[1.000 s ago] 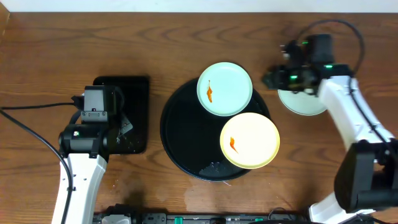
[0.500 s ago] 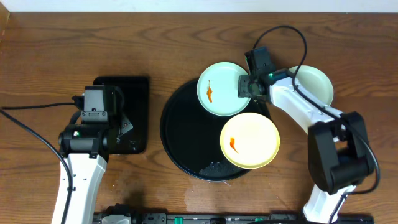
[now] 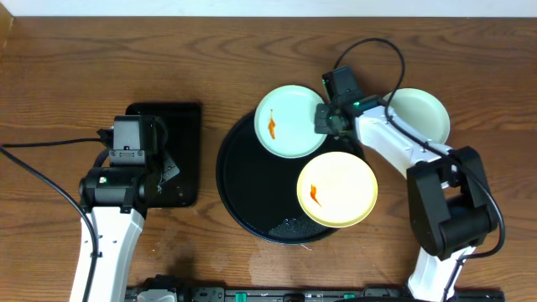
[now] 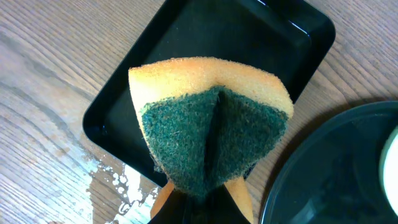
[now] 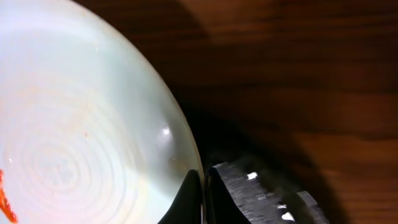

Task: Clean dirty plates on tray and stack at the side
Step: 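Release the plate at the right and reach the right gripper to the upper green plate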

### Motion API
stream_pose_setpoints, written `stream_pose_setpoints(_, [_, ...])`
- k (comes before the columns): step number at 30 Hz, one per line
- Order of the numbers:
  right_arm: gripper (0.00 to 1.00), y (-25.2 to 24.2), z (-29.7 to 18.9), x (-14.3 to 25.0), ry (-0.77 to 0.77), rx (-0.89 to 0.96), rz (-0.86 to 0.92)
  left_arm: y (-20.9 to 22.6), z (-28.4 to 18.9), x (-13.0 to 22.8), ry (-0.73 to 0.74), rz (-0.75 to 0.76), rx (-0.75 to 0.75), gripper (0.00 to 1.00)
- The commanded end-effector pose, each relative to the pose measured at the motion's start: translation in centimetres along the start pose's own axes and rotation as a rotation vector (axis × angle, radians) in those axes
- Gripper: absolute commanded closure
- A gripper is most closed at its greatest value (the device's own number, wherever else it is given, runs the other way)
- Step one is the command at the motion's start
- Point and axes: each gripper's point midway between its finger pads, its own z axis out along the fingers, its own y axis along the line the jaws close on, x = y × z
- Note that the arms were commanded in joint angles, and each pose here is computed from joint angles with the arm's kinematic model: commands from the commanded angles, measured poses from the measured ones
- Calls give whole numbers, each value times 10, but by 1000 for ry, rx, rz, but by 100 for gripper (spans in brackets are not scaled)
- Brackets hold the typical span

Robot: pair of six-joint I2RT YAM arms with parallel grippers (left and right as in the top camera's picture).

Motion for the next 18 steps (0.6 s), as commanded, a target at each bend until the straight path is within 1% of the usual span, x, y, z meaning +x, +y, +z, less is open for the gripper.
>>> stream_pose_setpoints(1, [99,12,-1,9,16,-11,-24,0,-1,-4,-9,12,2,92])
stream_pose_setpoints(6, [99,29,-2,31,78,-33,-67,-2,-1,-2,-1,12,15,92])
stream_pose_setpoints(13, [99,45,-6,61,156,-34,-126,-41,-6,9,67,147,236,92])
stream_pose_setpoints(18, [99,59,-7,69,166,-56,-154,-62,-14,21,129,156,370,92])
